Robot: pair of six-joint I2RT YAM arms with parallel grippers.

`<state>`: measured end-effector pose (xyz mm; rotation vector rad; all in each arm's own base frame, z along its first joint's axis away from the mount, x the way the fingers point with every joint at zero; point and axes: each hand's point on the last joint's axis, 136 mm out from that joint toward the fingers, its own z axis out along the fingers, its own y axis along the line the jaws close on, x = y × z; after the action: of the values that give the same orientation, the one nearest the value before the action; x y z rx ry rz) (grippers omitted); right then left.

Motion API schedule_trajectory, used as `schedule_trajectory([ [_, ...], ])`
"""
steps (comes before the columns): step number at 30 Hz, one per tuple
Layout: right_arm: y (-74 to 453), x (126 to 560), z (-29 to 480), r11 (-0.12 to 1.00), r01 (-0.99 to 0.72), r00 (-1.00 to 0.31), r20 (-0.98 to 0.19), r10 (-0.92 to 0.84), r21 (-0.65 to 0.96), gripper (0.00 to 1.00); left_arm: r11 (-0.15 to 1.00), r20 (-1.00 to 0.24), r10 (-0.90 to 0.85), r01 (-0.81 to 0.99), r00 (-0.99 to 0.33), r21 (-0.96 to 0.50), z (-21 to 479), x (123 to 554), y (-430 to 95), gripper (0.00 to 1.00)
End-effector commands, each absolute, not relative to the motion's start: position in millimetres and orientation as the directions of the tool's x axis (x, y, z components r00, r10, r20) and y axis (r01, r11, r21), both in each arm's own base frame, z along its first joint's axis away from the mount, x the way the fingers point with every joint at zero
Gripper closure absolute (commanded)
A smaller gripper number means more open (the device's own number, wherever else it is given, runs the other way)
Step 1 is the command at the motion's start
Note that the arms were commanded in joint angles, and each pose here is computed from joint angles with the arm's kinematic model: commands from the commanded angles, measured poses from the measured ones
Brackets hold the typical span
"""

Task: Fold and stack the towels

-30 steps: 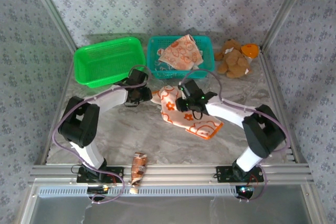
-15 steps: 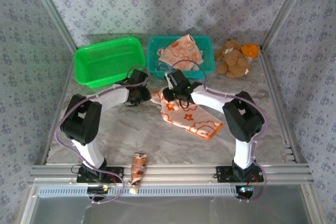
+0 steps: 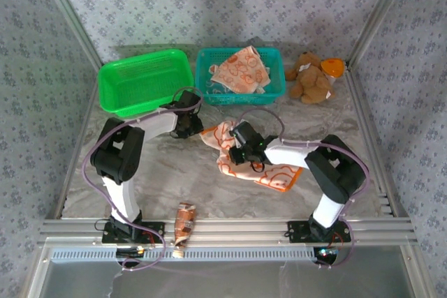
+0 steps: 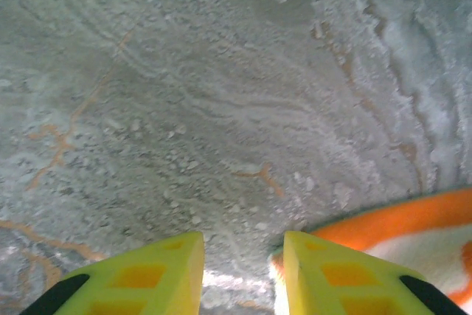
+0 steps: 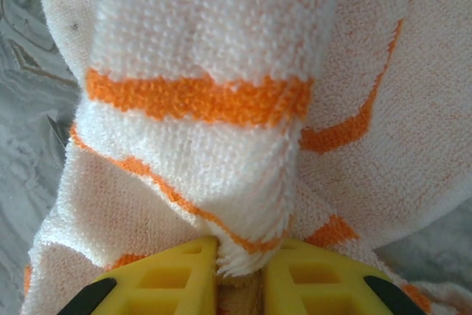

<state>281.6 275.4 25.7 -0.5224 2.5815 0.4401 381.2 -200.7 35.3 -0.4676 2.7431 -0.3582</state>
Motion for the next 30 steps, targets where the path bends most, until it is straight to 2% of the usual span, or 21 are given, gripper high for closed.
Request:
schedule_trajectory([
  [1,261,263,6,0.905,-0.386,-0.859,-0.426,-0.283,0.178,0.78,0.912,-0.238,-0.356,-0.280,-0.904,-0.300,33,378,-212,0.69],
  [11,265,271,9,0.907,-0.383,-0.854,-0.440,-0.277,0.172,0.77,0.931,-0.212,-0.338,-0.293,-0.917,-0.216,22,350,-212,0.62],
  [16,268,270,10,0.905,-0.387,-0.855,-0.438,-0.279,0.179,0.76,0.934,-0.197,-0.335,-0.296,-0.922,-0.201,7,351,-214,0.63],
  [18,268,270,16,0.904,-0.386,-0.853,-0.442,-0.277,0.180,0.74,0.937,-0.203,-0.332,-0.297,-0.921,-0.186,3,354,-213,0.67],
  [22,268,280,46,0.904,-0.382,-0.839,-0.483,-0.251,0.193,0.69,0.946,-0.213,-0.315,-0.289,-0.925,-0.147,-3,357,-207,0.99],
  [25,263,293,72,0.914,-0.350,-0.833,-0.515,-0.203,0.206,0.68,0.958,-0.223,-0.282,-0.262,-0.933,-0.117,0,356,-202,1.00],
  [27,255,305,84,0.928,-0.297,-0.840,-0.524,-0.142,0.224,0.60,0.967,-0.229,-0.253,-0.237,-0.940,-0.095,3,352,-197,1.00],
  [30,239,328,89,0.950,-0.194,-0.861,-0.507,-0.046,0.243,0.59,0.978,-0.227,-0.208,-0.195,-0.951,-0.078,6,343,-193,1.00],
])
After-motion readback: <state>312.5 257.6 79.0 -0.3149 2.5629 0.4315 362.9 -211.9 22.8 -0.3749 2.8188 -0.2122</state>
